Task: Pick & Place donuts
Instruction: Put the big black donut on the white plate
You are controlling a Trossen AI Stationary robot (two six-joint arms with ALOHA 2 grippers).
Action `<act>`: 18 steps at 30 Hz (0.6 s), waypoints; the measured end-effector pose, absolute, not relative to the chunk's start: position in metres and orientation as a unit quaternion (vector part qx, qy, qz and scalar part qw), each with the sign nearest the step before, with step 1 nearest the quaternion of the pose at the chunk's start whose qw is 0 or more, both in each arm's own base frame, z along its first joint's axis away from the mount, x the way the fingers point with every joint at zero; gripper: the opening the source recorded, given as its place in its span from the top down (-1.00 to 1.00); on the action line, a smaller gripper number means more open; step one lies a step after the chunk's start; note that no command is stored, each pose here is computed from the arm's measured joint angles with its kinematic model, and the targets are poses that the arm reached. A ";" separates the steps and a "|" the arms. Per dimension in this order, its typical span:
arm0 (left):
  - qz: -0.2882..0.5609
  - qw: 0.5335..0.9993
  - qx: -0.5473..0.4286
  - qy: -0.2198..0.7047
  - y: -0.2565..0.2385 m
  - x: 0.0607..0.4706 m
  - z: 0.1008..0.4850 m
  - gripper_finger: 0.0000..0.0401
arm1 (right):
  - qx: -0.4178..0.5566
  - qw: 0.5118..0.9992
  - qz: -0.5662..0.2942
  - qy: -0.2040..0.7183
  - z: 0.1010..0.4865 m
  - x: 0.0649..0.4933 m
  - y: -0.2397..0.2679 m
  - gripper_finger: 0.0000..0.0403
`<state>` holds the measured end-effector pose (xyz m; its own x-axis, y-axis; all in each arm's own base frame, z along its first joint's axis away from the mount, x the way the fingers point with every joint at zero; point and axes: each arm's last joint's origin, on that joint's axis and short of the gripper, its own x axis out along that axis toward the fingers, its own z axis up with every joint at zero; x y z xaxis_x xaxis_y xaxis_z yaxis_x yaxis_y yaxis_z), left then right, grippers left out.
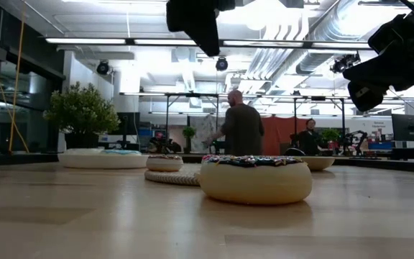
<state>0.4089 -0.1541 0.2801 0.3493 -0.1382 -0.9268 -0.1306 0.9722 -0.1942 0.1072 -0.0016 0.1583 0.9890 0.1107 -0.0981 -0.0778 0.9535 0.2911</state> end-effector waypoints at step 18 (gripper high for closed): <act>-0.126 0.811 0.107 0.561 -0.184 0.425 0.231 -0.32 | 0.145 0.986 0.047 0.060 0.158 0.107 -0.002 1.00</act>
<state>0.4246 -0.1842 0.2311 0.3392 -0.0843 -0.9369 0.3243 0.9454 0.0323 0.1072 -0.0015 0.1577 0.9884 0.1107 -0.1043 -0.0760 0.9534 0.2920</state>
